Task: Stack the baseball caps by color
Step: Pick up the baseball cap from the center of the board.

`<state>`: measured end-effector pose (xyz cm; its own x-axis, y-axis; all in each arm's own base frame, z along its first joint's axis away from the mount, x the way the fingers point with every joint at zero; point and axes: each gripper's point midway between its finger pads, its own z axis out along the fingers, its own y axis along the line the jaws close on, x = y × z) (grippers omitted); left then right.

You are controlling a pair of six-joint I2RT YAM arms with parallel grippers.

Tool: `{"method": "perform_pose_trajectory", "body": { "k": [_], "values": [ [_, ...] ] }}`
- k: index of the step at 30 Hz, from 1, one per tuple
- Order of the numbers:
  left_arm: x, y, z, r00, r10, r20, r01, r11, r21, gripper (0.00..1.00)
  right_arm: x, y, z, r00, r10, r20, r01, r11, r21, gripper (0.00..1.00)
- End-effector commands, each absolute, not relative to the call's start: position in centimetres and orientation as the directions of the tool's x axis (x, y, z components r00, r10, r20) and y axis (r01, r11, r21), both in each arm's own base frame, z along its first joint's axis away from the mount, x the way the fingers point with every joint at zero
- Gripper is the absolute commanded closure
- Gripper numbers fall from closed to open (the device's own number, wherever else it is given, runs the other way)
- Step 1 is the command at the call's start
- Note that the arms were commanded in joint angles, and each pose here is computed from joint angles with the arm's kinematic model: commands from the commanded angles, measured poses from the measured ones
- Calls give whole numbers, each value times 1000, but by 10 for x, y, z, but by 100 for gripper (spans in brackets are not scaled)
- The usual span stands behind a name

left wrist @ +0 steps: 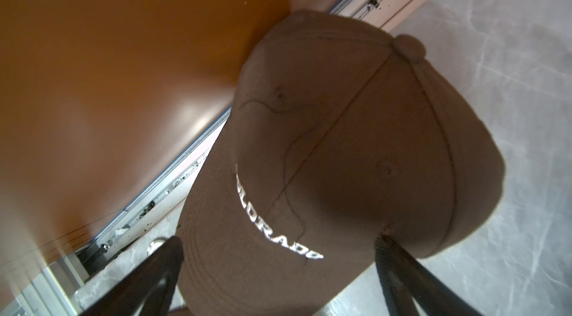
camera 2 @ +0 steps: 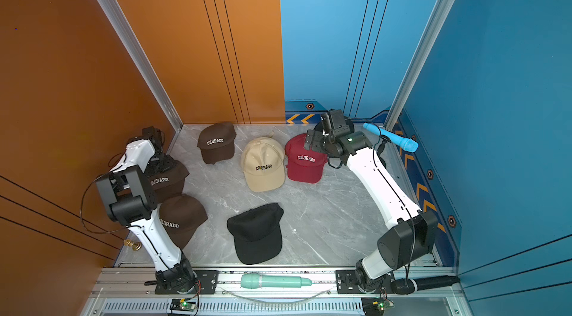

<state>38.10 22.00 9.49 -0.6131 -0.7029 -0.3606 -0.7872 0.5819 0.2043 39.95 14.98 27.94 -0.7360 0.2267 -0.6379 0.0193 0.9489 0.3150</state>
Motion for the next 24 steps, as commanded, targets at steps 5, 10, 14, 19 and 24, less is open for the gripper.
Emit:
{"method": "perform_pose_trajectory", "body": {
  "k": [5, 10, 14, 19, 24],
  "values": [
    [377, 216, 62, -641, -715, -279, -767, 606, 210, 1, 403, 146, 293, -705, 254, -662, 39, 946, 322, 0],
    [380, 216, 53, -642, -719, -267, -767, 609, 204, 10, 402, 142, 297, -692, 261, -673, 50, 947, 316, 0],
    [380, 216, 48, -645, -719, -260, -764, 611, 206, 23, 400, 139, 300, -685, 266, -679, 60, 949, 311, 0],
    [378, 214, 41, -647, -721, -248, -763, 613, 207, 44, 399, 136, 301, -678, 271, -684, 70, 949, 306, 0],
    [377, 213, 36, -647, -723, -241, -762, 613, 208, 69, 399, 134, 304, -672, 276, -687, 78, 949, 305, 0]
  ]
}}
